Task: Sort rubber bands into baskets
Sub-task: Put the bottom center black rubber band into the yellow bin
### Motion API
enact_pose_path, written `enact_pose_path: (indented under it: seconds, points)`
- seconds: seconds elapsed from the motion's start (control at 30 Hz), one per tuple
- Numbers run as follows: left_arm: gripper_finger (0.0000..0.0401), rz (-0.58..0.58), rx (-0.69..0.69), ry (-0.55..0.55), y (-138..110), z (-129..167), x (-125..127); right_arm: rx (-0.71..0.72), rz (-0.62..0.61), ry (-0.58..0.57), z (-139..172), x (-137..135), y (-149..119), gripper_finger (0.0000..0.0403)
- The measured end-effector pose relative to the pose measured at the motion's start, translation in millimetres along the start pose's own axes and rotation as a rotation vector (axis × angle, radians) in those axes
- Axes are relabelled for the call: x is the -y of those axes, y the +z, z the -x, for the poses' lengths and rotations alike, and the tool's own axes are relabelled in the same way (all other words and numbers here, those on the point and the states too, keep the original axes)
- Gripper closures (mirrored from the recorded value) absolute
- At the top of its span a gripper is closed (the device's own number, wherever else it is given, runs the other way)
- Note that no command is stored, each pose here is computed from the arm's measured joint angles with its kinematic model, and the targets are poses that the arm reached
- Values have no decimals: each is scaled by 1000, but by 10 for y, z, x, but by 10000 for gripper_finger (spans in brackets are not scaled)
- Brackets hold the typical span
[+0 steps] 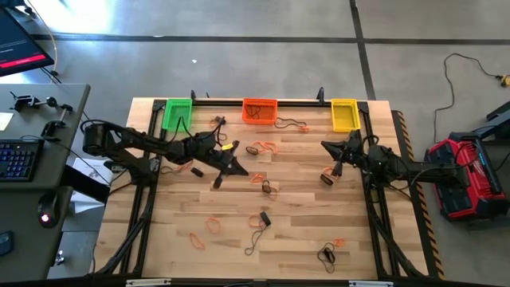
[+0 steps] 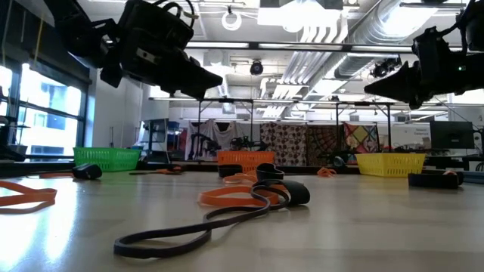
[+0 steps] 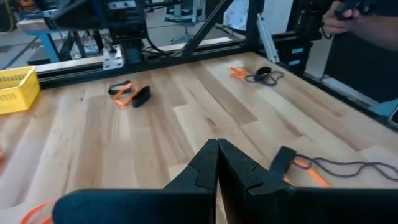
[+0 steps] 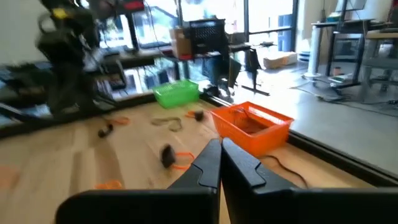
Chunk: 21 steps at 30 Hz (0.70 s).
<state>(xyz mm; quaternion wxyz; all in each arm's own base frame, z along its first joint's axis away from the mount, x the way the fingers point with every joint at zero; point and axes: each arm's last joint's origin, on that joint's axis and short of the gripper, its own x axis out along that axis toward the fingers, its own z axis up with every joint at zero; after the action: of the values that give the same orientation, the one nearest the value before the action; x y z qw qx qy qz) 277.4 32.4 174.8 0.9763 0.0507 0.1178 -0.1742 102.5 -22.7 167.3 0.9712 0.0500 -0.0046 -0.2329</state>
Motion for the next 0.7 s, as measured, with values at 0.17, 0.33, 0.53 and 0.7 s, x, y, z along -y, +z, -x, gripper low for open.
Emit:
enact_pose_path:
  seconds: [0.17,0.33,0.53,0.7]
  points:
    - [401,4,6,-10,12,-15,29,5,-57,104,-6,-42,17,402]
    - [401,4,5,2,11,-13,22,-47,-48,134,-54,-113,-2,402]
    - [401,17,-4,52,7,-9,1,-155,0,98,-189,-309,167,403]
    - [401,25,-5,67,0,8,-33,-237,80,85,-377,-557,277,402]
